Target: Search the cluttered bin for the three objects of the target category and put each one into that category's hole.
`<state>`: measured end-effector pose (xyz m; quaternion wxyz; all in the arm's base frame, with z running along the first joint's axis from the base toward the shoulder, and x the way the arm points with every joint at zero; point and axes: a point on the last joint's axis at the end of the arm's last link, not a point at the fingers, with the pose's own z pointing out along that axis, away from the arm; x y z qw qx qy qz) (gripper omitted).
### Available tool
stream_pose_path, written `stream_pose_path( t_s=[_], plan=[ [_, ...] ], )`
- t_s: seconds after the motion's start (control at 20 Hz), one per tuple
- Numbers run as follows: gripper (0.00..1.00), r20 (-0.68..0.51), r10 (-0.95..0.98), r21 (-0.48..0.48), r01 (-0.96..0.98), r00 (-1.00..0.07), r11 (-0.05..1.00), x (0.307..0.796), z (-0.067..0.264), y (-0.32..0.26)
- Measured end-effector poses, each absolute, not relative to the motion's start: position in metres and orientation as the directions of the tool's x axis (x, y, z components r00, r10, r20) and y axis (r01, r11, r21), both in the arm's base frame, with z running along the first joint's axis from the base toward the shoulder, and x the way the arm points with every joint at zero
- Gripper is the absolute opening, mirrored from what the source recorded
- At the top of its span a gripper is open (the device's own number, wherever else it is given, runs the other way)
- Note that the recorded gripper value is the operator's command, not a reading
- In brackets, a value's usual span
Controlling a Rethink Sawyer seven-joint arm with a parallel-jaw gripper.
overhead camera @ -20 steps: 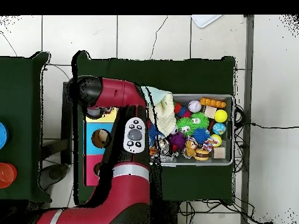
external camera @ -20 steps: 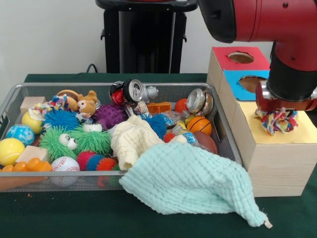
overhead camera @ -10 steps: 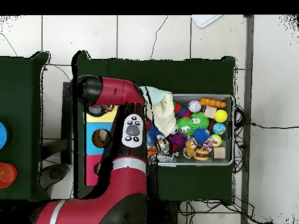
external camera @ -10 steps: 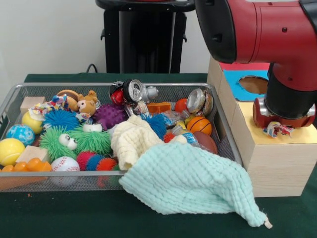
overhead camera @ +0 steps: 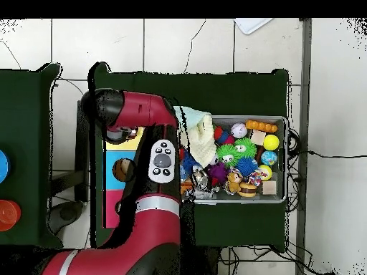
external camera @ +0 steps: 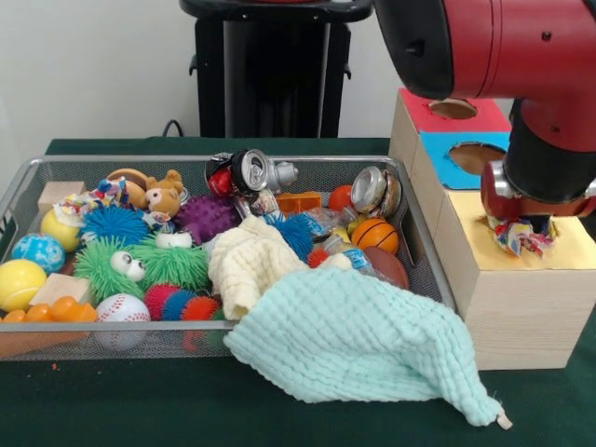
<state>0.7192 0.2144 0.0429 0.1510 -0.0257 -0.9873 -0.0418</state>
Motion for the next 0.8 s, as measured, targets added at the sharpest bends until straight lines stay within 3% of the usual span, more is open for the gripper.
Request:
stream_pose_path(
  t_s=[0.25, 0.35, 0.6, 0.8],
  plan=[
    [0.0, 0.374, 0.016, 0.096, 0.056, -0.927, 0.994, 0.736, 0.116, 0.213],
    [0.0, 0.367, 0.012, 0.099, 0.052, -0.93, 0.994, 0.74, 0.131, 0.214],
    [0.0, 0.271, 0.012, 0.107, 0.042, -0.963, 0.993, 0.761, 0.18, 0.213],
    [0.0, 0.175, 0.036, 0.104, 0.055, -0.984, 0.993, 0.774, 0.197, 0.199]
  ],
)
